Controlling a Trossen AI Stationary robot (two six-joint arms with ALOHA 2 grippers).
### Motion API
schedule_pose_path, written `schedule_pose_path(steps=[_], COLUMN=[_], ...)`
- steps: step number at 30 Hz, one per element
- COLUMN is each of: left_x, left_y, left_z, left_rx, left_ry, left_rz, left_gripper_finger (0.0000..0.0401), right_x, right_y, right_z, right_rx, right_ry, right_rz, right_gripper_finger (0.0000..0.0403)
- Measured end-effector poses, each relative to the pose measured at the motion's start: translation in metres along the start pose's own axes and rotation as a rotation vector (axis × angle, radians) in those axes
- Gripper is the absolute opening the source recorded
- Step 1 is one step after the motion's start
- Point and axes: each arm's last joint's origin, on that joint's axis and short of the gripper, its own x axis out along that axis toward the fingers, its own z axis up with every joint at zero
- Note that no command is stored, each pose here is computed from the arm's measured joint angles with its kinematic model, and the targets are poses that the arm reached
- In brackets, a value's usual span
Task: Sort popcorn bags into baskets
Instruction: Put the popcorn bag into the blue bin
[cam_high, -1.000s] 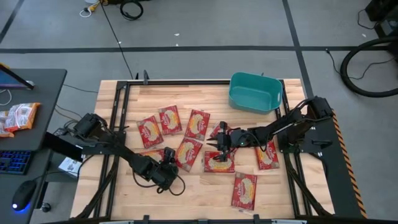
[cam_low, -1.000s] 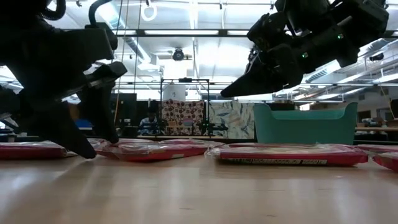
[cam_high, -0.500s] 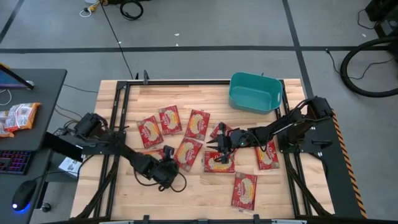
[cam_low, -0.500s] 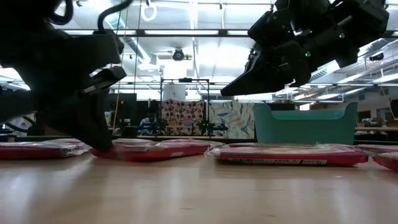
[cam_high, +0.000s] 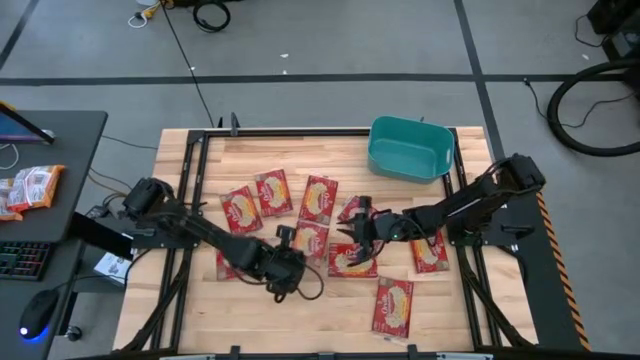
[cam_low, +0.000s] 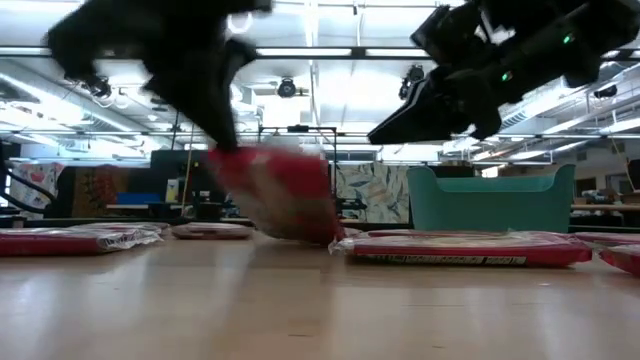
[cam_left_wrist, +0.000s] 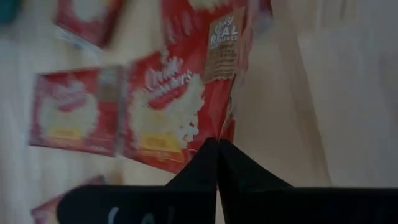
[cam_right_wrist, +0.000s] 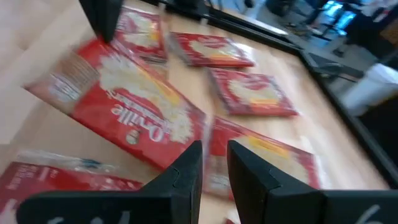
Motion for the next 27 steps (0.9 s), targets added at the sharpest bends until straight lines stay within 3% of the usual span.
schedule_pose_path(steps=[11,18,27], left_x=[-0.021,-0.023,-0.016], left_y=[0.091,0.148,0.206], left_z=[0.044,0.051,0.059], left_rx=[-0.148,-0.187,-0.299], left_ry=[-0.046,-0.096,-0.339], left_rz=[-0.065,-0.056,-0.08], left_gripper_finger=[0.0001,0.0001,0.0001], right_x=[-0.052,-0.082,-0.112], right_y=[-0.009,-0.012,-0.019], right_z=[0.017,0.013,-0.002], right_rx=[0.017,0.058,0.136], right_ry=[0.051,0.134,0.259], right_rz=[-0.018,-0.01,-0.082], right_gripper_finger=[0.008,0.008,0.008])
